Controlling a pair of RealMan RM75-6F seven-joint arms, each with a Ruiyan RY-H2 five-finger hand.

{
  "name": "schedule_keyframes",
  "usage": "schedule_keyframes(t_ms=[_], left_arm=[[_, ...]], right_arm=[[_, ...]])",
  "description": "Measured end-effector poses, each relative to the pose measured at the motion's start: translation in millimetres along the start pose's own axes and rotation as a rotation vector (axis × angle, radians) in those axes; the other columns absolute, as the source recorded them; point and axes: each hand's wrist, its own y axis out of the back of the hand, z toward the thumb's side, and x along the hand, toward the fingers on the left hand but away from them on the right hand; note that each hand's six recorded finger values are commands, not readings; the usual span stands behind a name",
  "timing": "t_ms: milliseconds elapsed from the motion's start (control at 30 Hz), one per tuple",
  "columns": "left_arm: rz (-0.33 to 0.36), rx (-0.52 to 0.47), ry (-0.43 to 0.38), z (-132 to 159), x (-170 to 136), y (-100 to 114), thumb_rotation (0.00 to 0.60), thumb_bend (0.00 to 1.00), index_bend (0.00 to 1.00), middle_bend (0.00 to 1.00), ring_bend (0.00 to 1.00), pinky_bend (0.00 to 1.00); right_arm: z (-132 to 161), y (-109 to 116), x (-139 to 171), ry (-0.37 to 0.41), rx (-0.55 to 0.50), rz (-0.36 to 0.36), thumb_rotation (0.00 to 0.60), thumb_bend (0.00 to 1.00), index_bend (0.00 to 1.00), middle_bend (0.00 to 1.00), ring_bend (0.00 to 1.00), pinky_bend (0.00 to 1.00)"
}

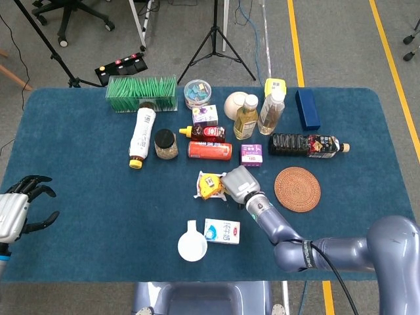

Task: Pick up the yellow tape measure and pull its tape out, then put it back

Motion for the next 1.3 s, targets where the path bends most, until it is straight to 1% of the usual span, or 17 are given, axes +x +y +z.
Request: schedule_keyframes(t_ms=[167,367,467,567,733,833,933,1033,1300], left_arm=[[-0.003,-0.002,-0.003,-1.8,0.1,-1.1,0.600,0.23,0.42,0.26,0.16,0.29],[0.000,-0.006,-0.007,-1.9,-0.4,-0.3,0.600,0.23,0.42,0.26,0.16,0.29],[0.000,-0.006,-0.007,-2.0,-0.5,-0.3,0.600,0.23,0.42,0.26,0.16,0.29],[0.001,-0.006,-0.007,-1.7,-0.3,-0.2,0.600,0.23,0.42,0.26,0.16,0.29],[0.004,-0.004,-0.008,-0.4,-0.4,0.4,0.600,0.23,0.42,0.26,0.16,0.29],[0.000,-0.004,-0.004,-1.0,-1.0,-0.8,0.600,0.23,0.42,0.26,0.16,0.29],[-0.002,-0.004,0.004,-2.6,-1.7,-1.4,0.600,0.23,0.42,0.26,0.16,0.29],[-0.001,-0.003,0.011,-4.9,-2.5,-1.1,0.600,0.23,0.42,0.26,0.16,0.29],[0.001,-0.001,0.036,-11.7,-4.5,0.3,0.600,0.23,0.42,0.26,0.16,0.29]], right_arm=[[3.8,-1.1,4.2,-0.001,-0.006,0.007,0.600,0.06,0.32,0.41,0.47,0.40],[0.9,5.7,10.5,-0.014,-0.022,-0.011,0.600,0.06,0.32,0.41,0.47,0.40],[-1.4,10.1,15.0,-0.013,-0.035,-0.027,0.600,0.06,0.28,0.38,0.43,0.41],[-2.4,13.6,19.5,-0.006,-0.044,-0.044,0.600,0.06,0.22,0.34,0.38,0.39],[-0.5,20.8,24.2,0.031,-0.064,-0.088,0.600,0.06,0.11,0.25,0.30,0.36],[1.5,26.5,24.4,0.059,-0.086,-0.125,0.600,0.06,0.07,0.23,0.28,0.35],[2.0,30.8,20.7,0.085,-0.112,-0.152,0.600,0.05,0.07,0.22,0.27,0.34],[0.9,32.1,13.5,0.105,-0.116,-0.164,0.600,0.05,0.07,0.22,0.26,0.32],[6.0,29.1,-4.3,0.160,-0.099,-0.164,0.600,0.04,0.08,0.21,0.25,0.29]])
